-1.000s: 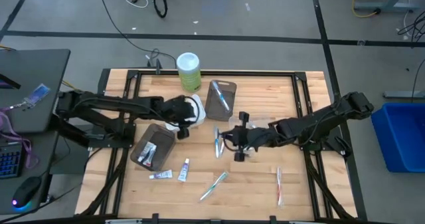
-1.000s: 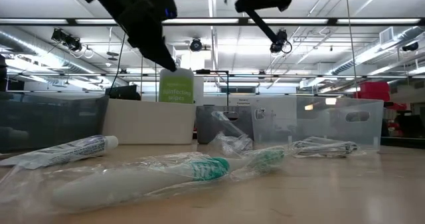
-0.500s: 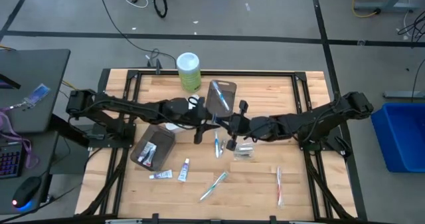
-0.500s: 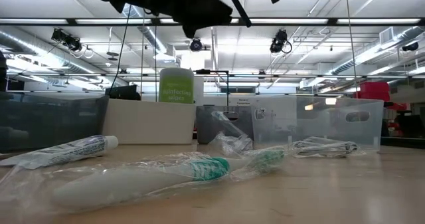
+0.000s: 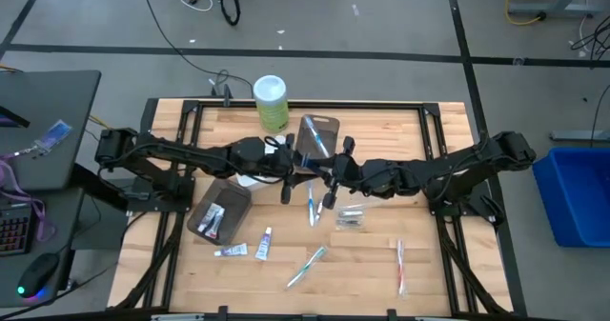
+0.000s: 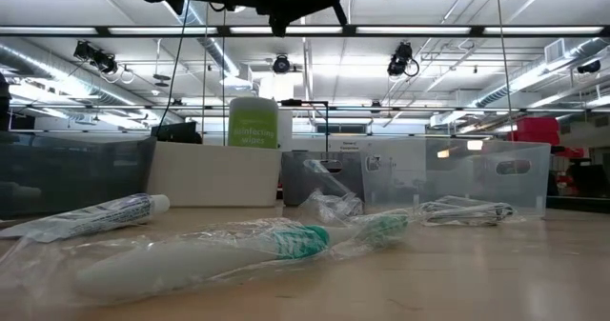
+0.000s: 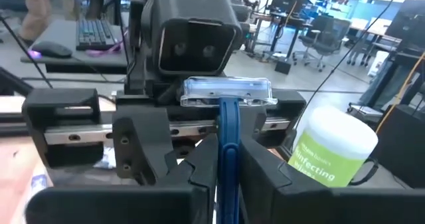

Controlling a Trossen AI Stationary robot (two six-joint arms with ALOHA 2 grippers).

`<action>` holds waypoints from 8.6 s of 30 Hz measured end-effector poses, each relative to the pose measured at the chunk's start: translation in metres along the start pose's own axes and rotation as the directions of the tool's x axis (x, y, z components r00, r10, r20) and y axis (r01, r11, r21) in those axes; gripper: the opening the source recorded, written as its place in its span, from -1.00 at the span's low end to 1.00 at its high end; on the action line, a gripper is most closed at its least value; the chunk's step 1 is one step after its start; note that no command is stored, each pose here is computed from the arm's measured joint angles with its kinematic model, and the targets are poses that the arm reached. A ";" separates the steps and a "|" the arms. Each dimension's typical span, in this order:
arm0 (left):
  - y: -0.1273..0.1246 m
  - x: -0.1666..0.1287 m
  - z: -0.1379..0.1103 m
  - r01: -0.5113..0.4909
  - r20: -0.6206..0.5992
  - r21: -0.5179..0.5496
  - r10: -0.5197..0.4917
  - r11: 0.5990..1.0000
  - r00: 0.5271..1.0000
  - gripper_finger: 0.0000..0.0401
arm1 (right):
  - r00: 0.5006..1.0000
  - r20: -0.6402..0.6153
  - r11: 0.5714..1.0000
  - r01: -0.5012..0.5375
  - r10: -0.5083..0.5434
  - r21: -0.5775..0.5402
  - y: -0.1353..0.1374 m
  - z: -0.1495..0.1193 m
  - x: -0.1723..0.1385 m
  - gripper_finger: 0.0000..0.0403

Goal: Pick & Place Travel size toiletries
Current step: Put the blue razor into the white bin, then put the red toothbrush into the top black bin, then put the silver nail cutter into the transparent bin

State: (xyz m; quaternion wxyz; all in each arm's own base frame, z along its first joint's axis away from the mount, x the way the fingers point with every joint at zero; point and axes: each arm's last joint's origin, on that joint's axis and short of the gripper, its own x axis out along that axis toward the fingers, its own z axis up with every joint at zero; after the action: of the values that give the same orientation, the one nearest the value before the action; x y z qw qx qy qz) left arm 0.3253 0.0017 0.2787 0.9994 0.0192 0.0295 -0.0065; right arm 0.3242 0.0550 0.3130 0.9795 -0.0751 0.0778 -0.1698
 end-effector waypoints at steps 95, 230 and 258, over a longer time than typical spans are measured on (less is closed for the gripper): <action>0.078 -0.037 -0.071 -0.563 -0.628 0.033 0.455 0.826 0.631 -0.34 | -0.168 -0.942 0.588 0.808 0.289 0.036 0.116 -0.160 -0.115 -0.25; 0.075 -0.030 -0.065 -0.494 -0.574 -0.090 0.360 0.865 0.736 -0.34 | 0.498 -0.815 0.955 -0.148 0.297 0.257 0.049 -0.154 -0.057 -0.14; 0.075 -0.030 -0.065 -0.493 -0.574 -0.090 0.360 0.865 0.736 -0.34 | 0.558 -0.734 0.922 -0.242 0.387 0.302 0.049 -0.183 -0.063 -0.73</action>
State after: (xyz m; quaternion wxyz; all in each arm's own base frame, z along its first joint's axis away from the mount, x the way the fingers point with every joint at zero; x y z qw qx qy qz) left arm 0.2921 0.0795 0.2182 0.9188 -0.0923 0.3044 0.2336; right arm 0.2489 0.1002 0.1337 0.8636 0.1034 0.4933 -0.0129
